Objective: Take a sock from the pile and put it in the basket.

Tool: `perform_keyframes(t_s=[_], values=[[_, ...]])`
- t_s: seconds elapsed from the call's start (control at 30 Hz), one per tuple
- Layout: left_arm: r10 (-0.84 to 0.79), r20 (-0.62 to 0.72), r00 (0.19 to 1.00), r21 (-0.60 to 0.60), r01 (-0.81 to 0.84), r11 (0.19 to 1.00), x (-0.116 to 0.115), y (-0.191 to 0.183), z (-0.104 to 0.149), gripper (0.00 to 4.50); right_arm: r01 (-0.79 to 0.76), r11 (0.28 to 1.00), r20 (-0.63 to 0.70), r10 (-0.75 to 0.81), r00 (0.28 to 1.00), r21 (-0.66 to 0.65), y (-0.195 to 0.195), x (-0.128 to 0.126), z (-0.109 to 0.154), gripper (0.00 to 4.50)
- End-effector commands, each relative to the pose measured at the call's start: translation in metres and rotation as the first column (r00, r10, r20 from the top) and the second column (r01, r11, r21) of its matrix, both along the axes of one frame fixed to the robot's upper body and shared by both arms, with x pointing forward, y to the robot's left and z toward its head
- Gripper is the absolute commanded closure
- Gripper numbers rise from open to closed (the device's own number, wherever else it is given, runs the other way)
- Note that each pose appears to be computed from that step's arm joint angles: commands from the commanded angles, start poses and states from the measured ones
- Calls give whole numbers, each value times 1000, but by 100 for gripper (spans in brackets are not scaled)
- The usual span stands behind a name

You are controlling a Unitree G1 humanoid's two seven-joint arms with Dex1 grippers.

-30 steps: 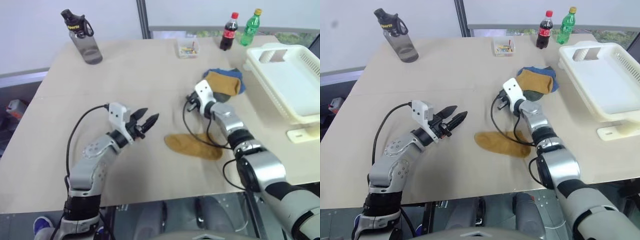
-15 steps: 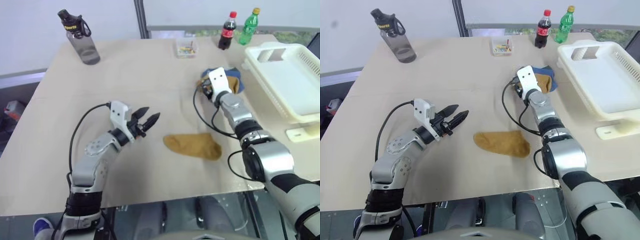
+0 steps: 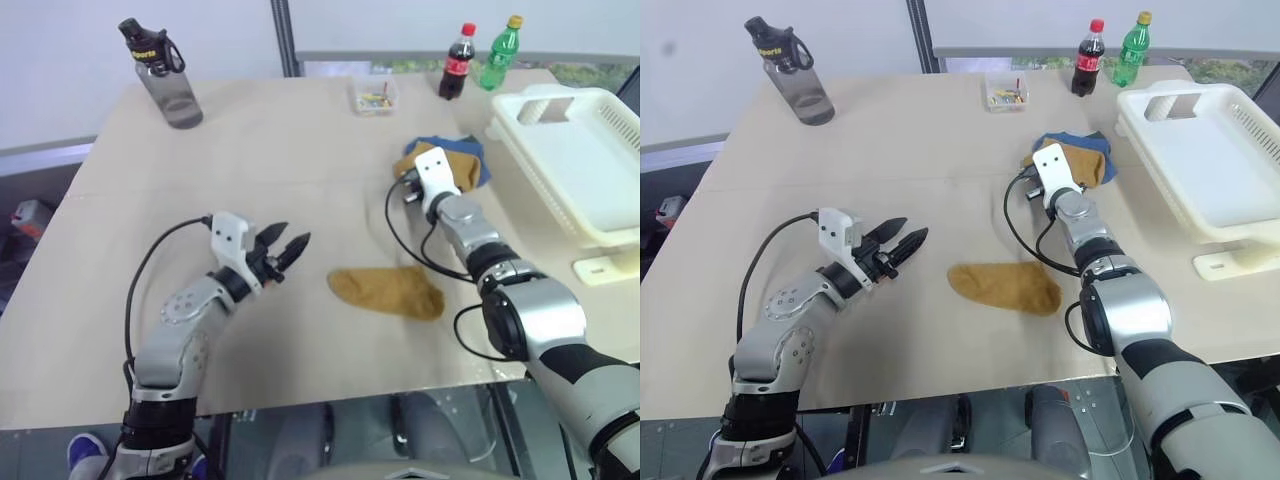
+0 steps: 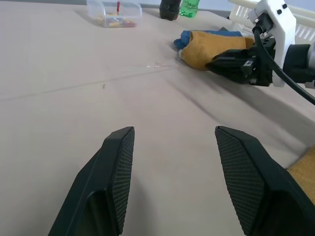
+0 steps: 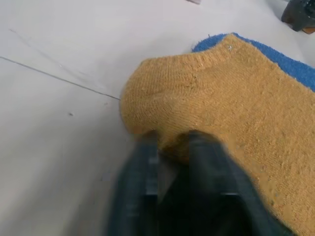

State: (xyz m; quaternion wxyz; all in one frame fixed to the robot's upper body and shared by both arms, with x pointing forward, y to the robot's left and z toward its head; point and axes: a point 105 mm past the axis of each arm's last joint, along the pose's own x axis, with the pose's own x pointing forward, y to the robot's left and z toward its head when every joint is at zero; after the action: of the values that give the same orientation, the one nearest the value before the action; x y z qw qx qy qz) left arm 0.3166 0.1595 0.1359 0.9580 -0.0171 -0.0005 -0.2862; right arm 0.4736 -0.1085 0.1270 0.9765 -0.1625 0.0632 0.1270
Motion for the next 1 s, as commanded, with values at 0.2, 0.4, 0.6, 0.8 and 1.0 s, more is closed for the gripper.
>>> perform_keyframes(t_s=[0.2,0.4,0.6,0.8,1.0], values=[[0,68,998,1,0,1000,-3,1,17,173,-8,1000,70,8,998,1,0,4,21,448],[-4,64,998,-3,4,1000,-3,-1,16,173,-17,1000,82,18,996,-8,-3,4,22,395],[1,65,998,-7,-1,1000,-3,-1,16,173,77,997,131,-80,988,32,-41,6,35,163],[-4,58,998,-15,5,1000,-3,-3,13,173,63,983,175,-94,980,171,-77,-6,45,163],[-50,52,997,-15,51,999,1,-12,12,173,126,964,127,-159,979,235,-101,-24,32,163]])
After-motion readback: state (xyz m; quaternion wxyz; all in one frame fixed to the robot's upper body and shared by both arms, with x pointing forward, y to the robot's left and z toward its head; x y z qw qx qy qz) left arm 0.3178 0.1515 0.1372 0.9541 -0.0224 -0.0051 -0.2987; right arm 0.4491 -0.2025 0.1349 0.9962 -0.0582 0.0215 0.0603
